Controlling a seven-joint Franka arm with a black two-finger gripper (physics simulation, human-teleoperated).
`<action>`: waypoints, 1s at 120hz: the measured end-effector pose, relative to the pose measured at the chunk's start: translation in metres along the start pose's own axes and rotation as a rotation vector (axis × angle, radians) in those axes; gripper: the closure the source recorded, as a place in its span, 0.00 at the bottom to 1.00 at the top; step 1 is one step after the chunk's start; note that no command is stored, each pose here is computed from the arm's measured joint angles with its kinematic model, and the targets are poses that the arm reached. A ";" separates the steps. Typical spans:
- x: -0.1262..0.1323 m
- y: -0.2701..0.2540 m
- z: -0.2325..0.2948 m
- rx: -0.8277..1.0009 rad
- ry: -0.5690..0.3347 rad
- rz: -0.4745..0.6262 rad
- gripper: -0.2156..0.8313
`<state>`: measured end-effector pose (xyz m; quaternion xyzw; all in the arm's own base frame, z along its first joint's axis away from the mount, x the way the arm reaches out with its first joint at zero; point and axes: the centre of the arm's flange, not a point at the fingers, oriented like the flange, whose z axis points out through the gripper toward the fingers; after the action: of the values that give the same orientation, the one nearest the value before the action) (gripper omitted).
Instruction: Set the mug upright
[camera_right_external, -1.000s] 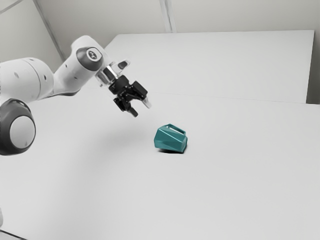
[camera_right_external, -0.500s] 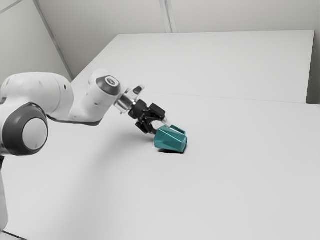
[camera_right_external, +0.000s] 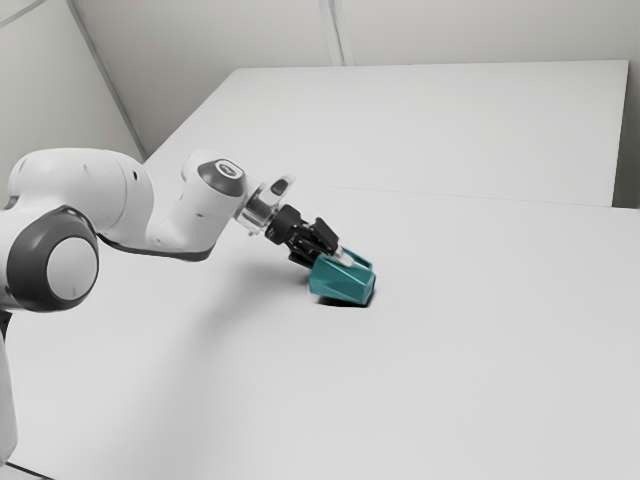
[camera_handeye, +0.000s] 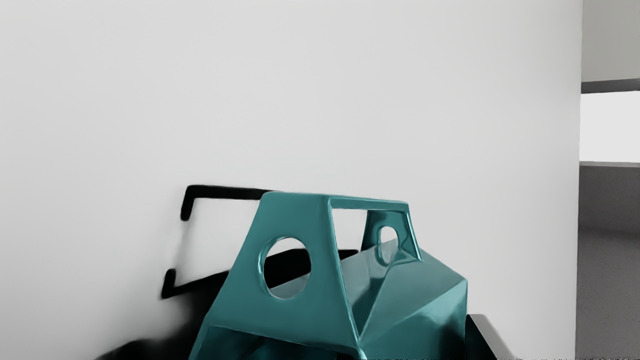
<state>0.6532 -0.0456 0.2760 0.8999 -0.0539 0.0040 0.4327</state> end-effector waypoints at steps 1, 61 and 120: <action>0.000 0.000 0.000 0.000 0.000 0.002 0.70; 0.000 0.047 -0.015 0.000 0.004 0.128 0.91; -0.015 0.104 -0.105 0.604 -0.132 0.357 0.92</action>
<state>0.6323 -0.0270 0.4216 0.9619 -0.2346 0.0372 0.1351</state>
